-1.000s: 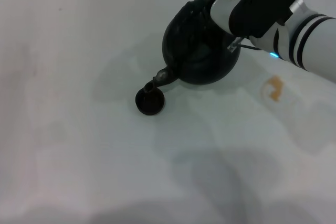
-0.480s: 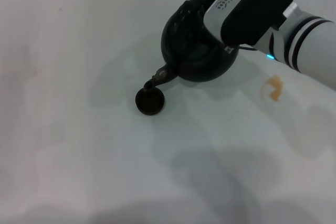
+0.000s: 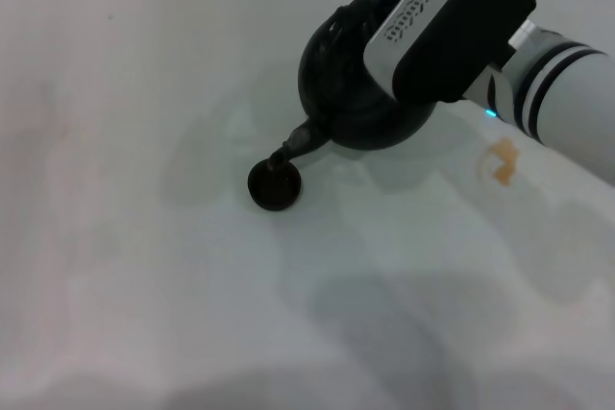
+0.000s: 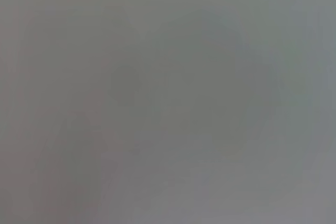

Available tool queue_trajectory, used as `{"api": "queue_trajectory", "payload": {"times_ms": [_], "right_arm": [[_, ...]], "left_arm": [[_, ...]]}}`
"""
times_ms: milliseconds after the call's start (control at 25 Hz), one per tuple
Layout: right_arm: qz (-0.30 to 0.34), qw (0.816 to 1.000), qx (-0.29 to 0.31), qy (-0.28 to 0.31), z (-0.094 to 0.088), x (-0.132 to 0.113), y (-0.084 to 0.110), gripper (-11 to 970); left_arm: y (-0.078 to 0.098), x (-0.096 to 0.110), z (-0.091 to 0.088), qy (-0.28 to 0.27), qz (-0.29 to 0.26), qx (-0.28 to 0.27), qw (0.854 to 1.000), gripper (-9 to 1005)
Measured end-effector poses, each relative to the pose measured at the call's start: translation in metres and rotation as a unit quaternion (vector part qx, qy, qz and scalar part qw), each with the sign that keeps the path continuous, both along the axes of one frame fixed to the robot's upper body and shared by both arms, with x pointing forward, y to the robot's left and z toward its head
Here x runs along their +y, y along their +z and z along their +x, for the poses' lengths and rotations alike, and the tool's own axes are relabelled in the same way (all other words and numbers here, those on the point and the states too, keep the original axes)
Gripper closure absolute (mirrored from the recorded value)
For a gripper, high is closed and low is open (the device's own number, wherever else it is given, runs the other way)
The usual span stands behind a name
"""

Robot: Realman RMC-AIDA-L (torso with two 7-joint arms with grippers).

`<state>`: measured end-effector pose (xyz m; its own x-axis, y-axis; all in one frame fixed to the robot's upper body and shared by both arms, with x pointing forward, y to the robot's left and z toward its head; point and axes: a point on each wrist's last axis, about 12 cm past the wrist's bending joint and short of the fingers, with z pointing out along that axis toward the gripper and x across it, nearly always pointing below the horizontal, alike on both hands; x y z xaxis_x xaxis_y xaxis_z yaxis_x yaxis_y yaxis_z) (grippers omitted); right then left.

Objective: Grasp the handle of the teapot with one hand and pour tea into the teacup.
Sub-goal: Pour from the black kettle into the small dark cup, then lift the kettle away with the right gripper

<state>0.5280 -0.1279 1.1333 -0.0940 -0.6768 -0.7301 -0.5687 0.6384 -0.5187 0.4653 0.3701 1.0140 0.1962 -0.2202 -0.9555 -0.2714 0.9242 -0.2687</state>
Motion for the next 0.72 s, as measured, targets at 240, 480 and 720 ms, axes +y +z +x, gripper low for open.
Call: {"api": "queue_trajectory", "payload": {"times_ms": [240, 480, 720], "right_arm": [[-0.008, 1.0, -0.007, 0.0, -0.0023, 0.0005, -0.0005, 831], [-0.016, 1.0, -0.016, -0.003, -0.0079, -0.003, -0.0033, 835], [-0.018, 1.0, -0.019, -0.004, -0.0097, -0.0028, -0.0037, 835]], "left_arm": [[0.0002, -0.0001, 0.0002, 0.0, 0.0, -0.001, 1.0, 106], [0.0001, -0.0001, 0.0002, 0.0, 0.0, -0.001, 1.0, 106], [0.0001, 0.0, 0.0001, 0.0, 0.0, -0.001, 1.0, 105]]}}
